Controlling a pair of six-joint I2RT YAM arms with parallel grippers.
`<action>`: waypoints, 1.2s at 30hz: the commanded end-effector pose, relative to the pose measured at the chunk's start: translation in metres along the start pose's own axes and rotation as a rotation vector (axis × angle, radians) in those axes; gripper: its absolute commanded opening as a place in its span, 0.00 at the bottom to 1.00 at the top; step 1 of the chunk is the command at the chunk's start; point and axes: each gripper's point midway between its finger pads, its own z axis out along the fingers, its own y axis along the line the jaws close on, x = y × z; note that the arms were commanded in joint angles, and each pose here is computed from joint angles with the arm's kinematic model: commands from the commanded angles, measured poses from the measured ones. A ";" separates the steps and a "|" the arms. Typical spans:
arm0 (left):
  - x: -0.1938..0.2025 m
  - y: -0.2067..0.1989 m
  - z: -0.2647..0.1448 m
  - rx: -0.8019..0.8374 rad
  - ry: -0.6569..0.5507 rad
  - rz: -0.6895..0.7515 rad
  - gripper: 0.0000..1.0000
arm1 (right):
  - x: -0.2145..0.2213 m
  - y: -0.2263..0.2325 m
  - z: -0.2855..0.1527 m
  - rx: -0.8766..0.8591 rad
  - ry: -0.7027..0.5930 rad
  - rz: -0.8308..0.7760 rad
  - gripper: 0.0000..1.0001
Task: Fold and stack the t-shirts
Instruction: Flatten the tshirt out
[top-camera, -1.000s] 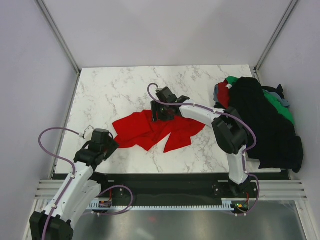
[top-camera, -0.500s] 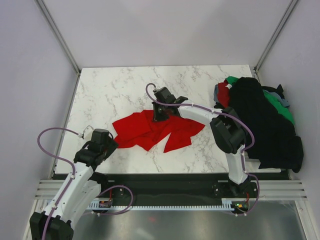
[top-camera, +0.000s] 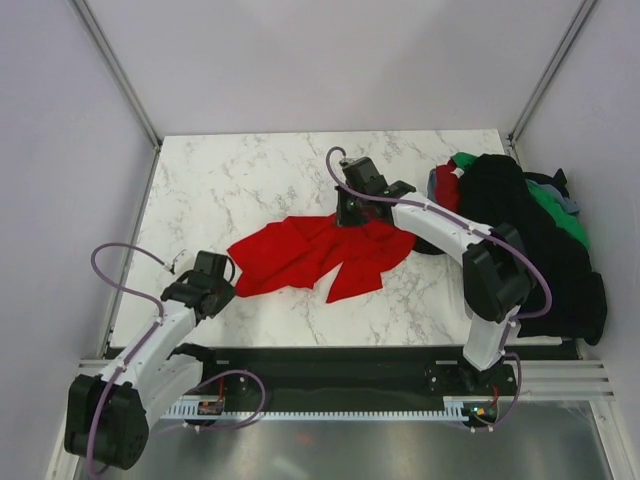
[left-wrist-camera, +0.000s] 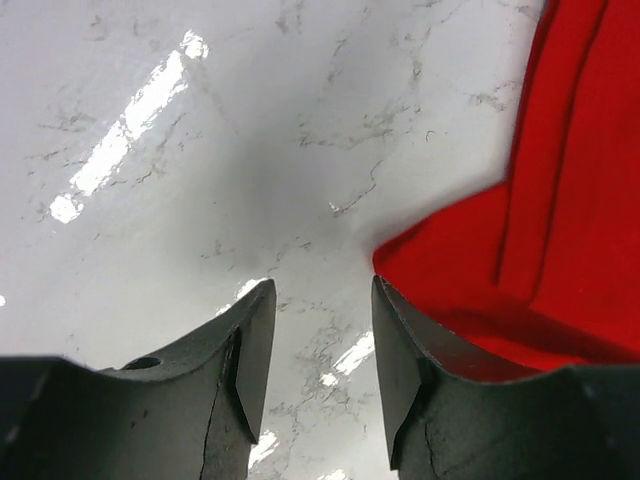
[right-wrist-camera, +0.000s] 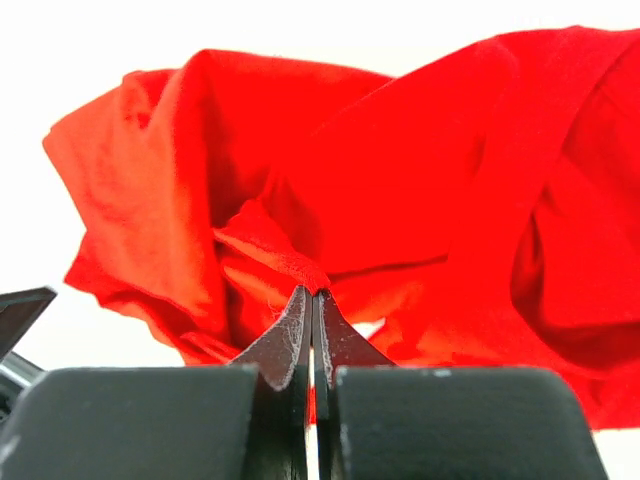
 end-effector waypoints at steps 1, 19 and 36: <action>-0.018 -0.017 0.007 0.025 -0.066 -0.031 0.51 | 0.002 0.000 -0.025 -0.001 -0.022 -0.039 0.00; 0.009 -0.039 0.020 0.108 0.062 -0.066 0.60 | 0.025 0.000 -0.019 -0.040 0.030 -0.009 0.00; -0.037 -0.092 -0.037 0.261 0.005 -0.046 0.02 | -0.013 0.005 -0.049 -0.003 -0.051 -0.033 0.00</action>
